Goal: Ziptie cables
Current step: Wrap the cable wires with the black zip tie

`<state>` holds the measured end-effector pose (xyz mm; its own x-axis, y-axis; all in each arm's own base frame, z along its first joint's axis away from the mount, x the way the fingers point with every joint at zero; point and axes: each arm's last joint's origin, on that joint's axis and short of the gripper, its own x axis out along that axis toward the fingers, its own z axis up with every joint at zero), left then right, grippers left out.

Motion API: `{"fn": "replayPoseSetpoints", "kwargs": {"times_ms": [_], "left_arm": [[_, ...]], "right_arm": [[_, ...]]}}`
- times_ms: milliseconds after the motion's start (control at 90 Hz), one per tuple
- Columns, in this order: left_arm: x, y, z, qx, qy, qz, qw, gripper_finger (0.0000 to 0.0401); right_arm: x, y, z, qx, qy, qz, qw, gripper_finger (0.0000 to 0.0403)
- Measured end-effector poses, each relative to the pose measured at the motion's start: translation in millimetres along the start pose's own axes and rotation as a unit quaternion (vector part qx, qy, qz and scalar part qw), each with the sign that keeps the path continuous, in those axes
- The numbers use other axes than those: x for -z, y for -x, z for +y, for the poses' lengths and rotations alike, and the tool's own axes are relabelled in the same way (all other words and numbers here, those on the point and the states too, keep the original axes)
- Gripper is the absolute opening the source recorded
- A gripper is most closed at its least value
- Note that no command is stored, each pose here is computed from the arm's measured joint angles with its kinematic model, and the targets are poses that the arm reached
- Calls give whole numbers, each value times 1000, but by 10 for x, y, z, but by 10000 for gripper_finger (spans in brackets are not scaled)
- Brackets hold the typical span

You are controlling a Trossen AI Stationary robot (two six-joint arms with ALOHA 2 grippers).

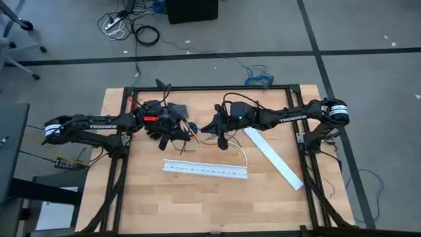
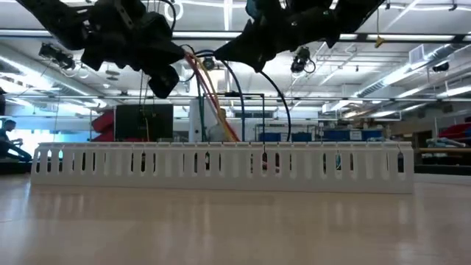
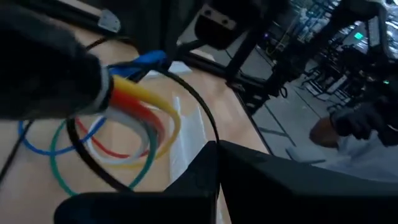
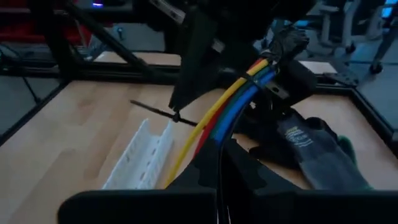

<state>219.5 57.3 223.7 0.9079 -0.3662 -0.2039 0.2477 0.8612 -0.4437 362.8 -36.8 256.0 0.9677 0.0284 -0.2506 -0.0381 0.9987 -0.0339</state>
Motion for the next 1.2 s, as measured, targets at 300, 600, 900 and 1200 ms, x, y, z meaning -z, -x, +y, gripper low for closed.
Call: {"fn": "replayPoseSetpoints", "kwargs": {"times_ms": [300, 600, 900, 1200], "left_arm": [[34, 2, 10, -5, 15, 14, 1000, 0], [183, 21, 54, -47, 21, 74, 996, 0], [187, 22, 61, -57, 15, 75, 995, 0], [188, 22, 61, -58, 17, 75, 995, 0]], "right_arm": [[171, -347, -37, 1, -14, 6, 1000, 0], [186, -379, -41, 2, -18, 24, 1000, 0], [204, -377, -49, 3, -26, 33, 999, 18], [209, -377, -48, 2, -16, 36, 999, 80]]}}
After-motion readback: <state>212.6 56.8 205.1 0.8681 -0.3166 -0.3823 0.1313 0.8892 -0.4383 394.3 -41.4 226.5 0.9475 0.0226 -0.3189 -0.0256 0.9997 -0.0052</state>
